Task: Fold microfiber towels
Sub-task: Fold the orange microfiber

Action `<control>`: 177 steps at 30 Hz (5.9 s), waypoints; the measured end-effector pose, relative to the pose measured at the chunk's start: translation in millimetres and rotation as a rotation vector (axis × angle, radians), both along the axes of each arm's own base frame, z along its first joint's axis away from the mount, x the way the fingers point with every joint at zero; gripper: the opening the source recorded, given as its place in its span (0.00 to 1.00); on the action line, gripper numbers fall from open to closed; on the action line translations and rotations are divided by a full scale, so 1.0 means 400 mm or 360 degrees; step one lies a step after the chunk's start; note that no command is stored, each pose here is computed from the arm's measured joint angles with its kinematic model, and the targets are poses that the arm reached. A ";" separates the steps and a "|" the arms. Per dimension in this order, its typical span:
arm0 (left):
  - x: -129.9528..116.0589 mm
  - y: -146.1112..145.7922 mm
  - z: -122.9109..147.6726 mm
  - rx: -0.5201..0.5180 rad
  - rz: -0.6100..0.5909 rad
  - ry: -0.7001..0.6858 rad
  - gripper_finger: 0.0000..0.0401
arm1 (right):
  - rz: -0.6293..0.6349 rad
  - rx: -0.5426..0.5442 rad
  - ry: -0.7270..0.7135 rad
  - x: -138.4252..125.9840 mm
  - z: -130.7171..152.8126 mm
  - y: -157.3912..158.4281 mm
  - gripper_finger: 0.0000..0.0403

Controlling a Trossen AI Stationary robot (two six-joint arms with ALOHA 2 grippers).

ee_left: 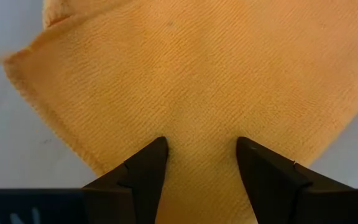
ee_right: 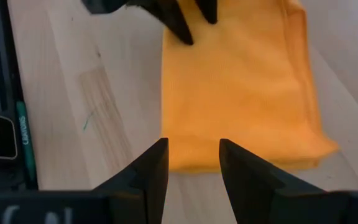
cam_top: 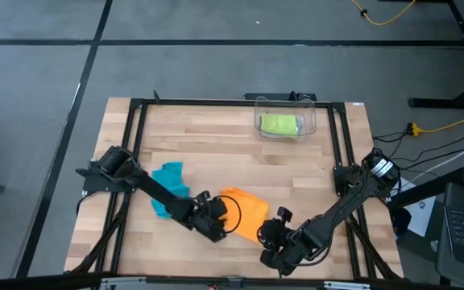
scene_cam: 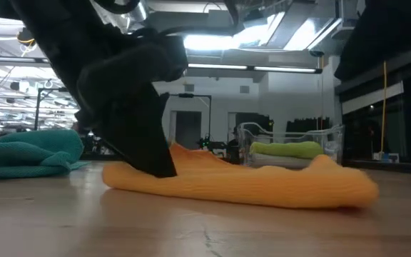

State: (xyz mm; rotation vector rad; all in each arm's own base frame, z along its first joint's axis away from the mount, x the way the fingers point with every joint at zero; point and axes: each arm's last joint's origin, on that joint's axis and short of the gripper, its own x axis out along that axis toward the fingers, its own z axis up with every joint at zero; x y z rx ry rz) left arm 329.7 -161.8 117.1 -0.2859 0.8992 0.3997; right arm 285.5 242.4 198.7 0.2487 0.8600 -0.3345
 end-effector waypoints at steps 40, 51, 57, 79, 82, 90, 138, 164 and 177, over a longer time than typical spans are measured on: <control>0.108 0.035 0.014 -0.0277 -0.0245 -0.0444 0.48 | -0.0114 -0.0466 -0.0569 -0.071 0.185 0.093 0.27; 0.047 -0.017 -0.002 -0.0334 -0.0341 -0.0106 0.48 | -0.0096 -0.0447 -0.0534 -0.072 0.182 0.093 0.27; -0.002 -0.021 0.033 -0.0346 -0.0397 0.0105 0.48 | -0.0085 -0.0429 -0.0513 -0.072 0.181 0.094 0.27; -0.030 0.074 0.066 0.0034 0.0179 0.0141 0.42 | -0.0052 -0.0393 -0.0444 -0.074 0.177 0.093 0.27; -0.015 0.096 0.032 0.0025 0.0216 0.0203 0.40 | -0.0051 -0.0393 -0.0444 -0.074 0.177 0.093 0.27; 0.061 0.160 0.027 0.0022 -0.0318 0.0146 0.38 | -0.0041 -0.0429 -0.0415 -0.077 0.175 0.089 0.27; -0.002 -0.083 0.167 -0.0121 -0.1011 -0.0423 0.52 | 0.0074 -0.0424 -0.0087 -0.010 0.159 0.019 0.52; 0.005 -0.058 0.161 -0.0113 -0.0817 -0.0387 0.57 | -0.0425 -0.0983 0.0358 -0.127 -0.043 -0.162 0.62; 0.005 -0.058 0.162 -0.0105 -0.0809 -0.0391 0.57 | 0.0212 -0.0041 0.0286 -0.109 -0.176 -0.036 0.62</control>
